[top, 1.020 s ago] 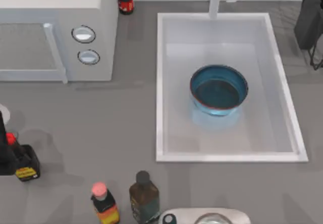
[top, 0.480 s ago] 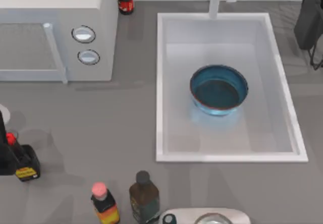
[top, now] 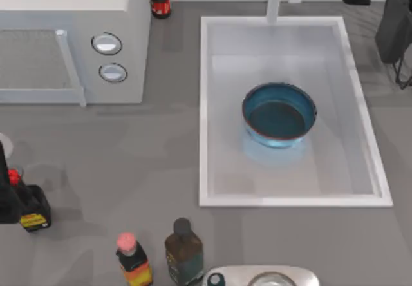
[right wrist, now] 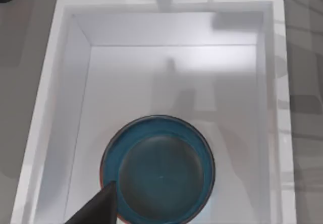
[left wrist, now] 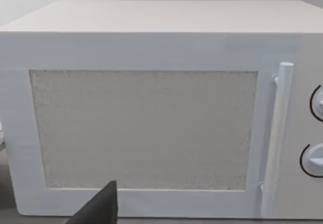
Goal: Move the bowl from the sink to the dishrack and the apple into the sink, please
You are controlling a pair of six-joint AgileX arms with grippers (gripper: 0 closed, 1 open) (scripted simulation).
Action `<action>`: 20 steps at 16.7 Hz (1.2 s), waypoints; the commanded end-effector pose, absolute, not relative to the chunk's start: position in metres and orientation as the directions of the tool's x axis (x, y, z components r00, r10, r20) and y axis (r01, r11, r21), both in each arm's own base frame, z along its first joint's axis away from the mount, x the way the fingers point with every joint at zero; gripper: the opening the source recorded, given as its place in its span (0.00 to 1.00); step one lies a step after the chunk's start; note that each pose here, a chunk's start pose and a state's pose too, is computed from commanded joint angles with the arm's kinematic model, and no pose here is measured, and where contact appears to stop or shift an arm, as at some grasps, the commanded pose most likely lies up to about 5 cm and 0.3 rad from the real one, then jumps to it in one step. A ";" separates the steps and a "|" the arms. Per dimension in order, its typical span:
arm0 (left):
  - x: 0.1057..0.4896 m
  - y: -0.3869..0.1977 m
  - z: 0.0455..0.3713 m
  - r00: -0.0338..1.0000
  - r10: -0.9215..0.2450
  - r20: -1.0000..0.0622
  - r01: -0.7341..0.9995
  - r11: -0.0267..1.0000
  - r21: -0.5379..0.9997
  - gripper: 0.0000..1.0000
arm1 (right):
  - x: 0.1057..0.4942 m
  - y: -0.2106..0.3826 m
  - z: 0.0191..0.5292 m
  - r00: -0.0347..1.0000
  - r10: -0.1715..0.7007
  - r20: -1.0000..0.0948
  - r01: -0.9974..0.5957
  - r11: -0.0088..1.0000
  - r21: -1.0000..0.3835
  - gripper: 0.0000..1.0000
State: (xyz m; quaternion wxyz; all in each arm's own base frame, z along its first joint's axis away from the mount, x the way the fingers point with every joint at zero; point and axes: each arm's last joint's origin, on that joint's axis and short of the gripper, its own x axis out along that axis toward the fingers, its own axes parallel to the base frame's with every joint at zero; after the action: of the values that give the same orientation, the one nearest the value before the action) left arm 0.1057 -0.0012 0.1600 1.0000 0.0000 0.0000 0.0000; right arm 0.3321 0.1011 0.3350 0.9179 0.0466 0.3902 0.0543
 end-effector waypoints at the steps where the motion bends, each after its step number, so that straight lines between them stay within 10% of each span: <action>1: 0.106 -0.001 0.160 1.000 0.000 0.000 0.000 1.000 0.000 1.00 | 0.353 0.116 0.328 0.648 0.133 -0.750 -0.057 0.990 0.126 1.00; 11: 0.106 -0.001 0.160 1.000 0.000 0.000 0.000 1.000 0.000 1.00 | 0.457 0.248 0.178 0.261 0.027 -0.965 0.003 1.000 0.028 1.00; 20: 0.106 -0.001 0.160 1.000 0.000 0.000 0.000 1.000 0.000 1.00 | 0.459 0.265 0.143 0.195 -0.004 -0.981 0.014 1.000 -0.002 1.00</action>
State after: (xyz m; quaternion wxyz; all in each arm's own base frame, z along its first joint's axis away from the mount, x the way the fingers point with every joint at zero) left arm 0.1057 -0.0012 0.1600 1.0000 0.0000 0.0000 0.0000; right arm 0.4589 0.2654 0.1427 0.7730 0.0038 0.6343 -0.0060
